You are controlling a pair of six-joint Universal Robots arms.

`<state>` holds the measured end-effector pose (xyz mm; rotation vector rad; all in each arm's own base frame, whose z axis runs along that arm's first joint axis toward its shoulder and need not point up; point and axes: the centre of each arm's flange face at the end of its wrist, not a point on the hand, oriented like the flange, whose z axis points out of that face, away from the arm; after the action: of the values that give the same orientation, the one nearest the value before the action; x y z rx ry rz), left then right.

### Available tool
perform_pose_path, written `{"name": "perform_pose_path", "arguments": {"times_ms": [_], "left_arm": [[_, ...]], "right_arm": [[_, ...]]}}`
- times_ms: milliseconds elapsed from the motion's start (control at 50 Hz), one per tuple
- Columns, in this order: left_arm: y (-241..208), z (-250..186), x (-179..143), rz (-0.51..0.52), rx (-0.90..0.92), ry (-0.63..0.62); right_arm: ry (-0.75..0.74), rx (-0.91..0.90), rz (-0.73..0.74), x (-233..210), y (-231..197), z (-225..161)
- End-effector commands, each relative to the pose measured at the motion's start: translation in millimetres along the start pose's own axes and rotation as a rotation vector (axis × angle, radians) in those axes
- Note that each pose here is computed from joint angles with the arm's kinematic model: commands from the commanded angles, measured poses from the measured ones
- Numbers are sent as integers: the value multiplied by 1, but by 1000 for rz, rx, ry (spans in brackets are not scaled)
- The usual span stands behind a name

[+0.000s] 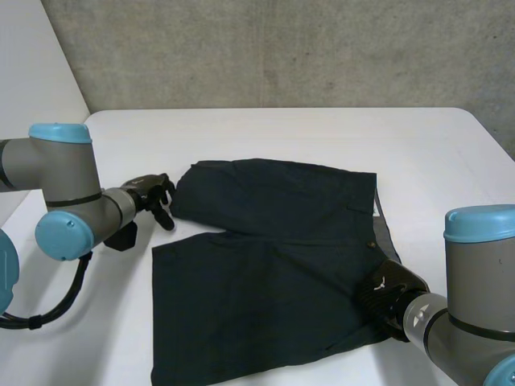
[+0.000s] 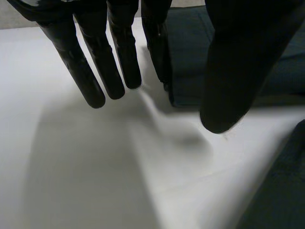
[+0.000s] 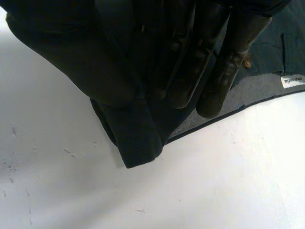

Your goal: Fold the shorts.

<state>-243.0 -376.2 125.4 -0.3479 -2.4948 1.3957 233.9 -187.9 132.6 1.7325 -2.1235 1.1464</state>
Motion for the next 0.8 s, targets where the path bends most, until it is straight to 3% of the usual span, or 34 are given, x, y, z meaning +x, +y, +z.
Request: {"name": "perform_pose_path", "arguments": {"times_ms": [20, 160, 340, 620, 720, 800], "left_arm": [[2, -1, 5, -11, -3, 9], [3, -3, 2, -9, -9, -8], [4, -11, -15, -5, -26, -130], [4, -18, 3, 16, -26, -101], [-10, -35, 10, 24, 6, -90], [-22, -73, 14, 22, 29, -87]], "right_arm": [[-5, -5, 0, -1, 1, 1], [-7, -6, -1, -2, 1, 1], [-5, -5, -1, -2, 1, 1], [-1, -5, 0, -1, 1, 0], [6, 1, 3, 1, -1, -1], [25, 16, 26, 5, -3, 1]]}}
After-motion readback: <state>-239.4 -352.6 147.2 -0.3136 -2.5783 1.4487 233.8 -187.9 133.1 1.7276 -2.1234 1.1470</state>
